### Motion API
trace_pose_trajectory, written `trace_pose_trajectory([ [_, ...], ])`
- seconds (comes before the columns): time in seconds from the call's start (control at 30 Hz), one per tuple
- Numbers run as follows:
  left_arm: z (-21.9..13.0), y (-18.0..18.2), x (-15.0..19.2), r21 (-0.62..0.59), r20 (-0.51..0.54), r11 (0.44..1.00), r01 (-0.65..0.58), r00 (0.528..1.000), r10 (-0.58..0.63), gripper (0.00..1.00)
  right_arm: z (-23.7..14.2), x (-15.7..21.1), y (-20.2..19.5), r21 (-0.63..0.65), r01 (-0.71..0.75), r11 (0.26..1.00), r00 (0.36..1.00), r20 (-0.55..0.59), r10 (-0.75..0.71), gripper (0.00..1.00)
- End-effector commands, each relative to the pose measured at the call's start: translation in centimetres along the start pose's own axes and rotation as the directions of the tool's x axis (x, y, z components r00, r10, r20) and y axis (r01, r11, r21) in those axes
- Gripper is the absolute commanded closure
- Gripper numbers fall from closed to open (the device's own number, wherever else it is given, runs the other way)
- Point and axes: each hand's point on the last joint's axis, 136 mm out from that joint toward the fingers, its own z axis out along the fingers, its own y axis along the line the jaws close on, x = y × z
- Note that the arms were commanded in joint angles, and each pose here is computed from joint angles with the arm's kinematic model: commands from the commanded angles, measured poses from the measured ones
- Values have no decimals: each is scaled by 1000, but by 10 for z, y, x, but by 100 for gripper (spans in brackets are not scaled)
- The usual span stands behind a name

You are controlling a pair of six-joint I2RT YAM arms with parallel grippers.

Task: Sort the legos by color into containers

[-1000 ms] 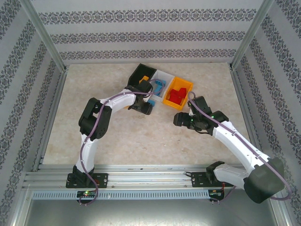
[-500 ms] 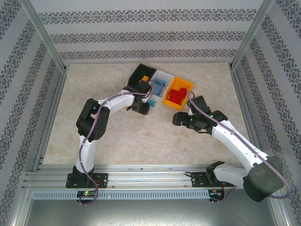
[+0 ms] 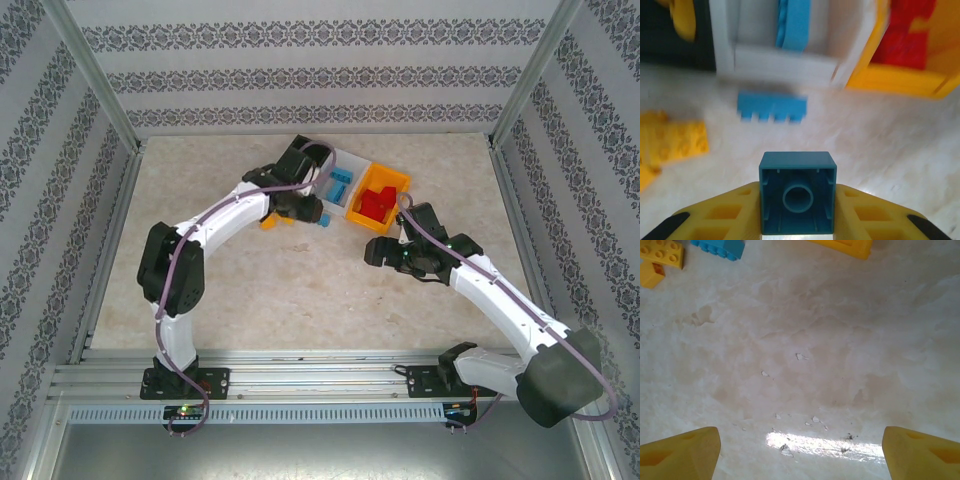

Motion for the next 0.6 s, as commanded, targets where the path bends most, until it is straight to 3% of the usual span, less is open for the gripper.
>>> trace_pose_trajectory([
  [0.0,8,5,-26,-5,1,1000,-1,1000,1,65,2,-4,4,-27,-20,999,1000,1,20,16],
  [0.23,32,3,-78,-3,33,1000,-12,999,12,65,4,-4,3,-28,-21,999,1000,7,21,15],
  [0.57,45,7,-108,2,90,1000,2,996,-2,65,6,1,-1,-19,-22,1000,1000,-4,22,15],
])
